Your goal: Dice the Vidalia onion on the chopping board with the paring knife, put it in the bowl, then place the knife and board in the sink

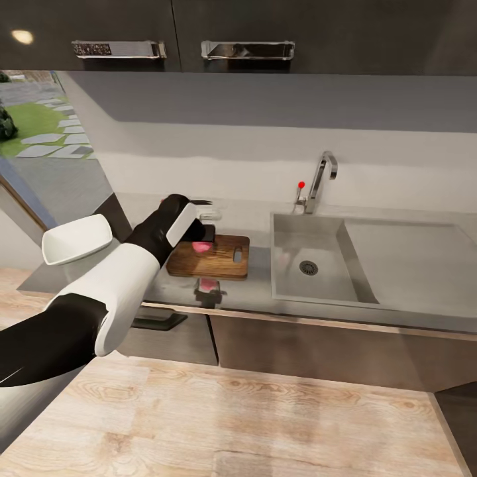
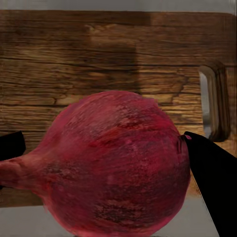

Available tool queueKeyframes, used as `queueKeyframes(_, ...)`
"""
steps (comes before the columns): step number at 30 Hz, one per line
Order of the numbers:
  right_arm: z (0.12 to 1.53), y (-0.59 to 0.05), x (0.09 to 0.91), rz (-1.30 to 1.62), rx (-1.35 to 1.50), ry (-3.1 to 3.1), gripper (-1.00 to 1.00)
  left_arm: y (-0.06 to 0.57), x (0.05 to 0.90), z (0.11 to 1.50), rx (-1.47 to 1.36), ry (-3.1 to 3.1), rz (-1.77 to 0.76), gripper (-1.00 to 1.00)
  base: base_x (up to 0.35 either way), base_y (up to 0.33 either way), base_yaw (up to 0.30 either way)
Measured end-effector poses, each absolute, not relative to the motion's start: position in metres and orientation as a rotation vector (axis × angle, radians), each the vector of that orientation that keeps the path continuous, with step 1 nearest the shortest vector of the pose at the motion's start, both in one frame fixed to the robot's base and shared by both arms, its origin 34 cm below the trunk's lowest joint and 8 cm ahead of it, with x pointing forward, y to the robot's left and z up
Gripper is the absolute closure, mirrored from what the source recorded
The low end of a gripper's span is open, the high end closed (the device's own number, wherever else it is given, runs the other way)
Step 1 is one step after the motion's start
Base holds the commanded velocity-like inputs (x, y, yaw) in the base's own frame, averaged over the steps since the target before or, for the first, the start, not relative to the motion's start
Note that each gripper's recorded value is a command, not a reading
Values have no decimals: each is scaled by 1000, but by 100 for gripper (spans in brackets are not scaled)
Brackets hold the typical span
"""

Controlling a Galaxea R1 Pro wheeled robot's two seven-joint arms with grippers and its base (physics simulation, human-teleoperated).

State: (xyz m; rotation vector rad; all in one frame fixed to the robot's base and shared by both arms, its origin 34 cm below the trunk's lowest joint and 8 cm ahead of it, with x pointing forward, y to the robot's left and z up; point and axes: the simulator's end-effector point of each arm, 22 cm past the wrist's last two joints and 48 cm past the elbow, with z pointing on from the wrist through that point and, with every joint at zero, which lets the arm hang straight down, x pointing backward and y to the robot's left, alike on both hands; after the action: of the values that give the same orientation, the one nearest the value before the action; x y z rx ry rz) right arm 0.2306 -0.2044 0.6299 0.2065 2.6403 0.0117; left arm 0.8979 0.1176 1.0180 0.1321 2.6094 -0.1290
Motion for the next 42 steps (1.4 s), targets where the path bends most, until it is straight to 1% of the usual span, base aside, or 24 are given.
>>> queueKeyframes(28, 627, -205, 220, 1, 224, 2668, -100, 116, 901, 1001, 134, 2624, -136, 100, 0, 0, 0)
queueKeyframes(42, 624, -205, 212, -1, 225, 2691, -100, 116, 900, 983, 135, 2648, -139, 100, 48, 0, 0)
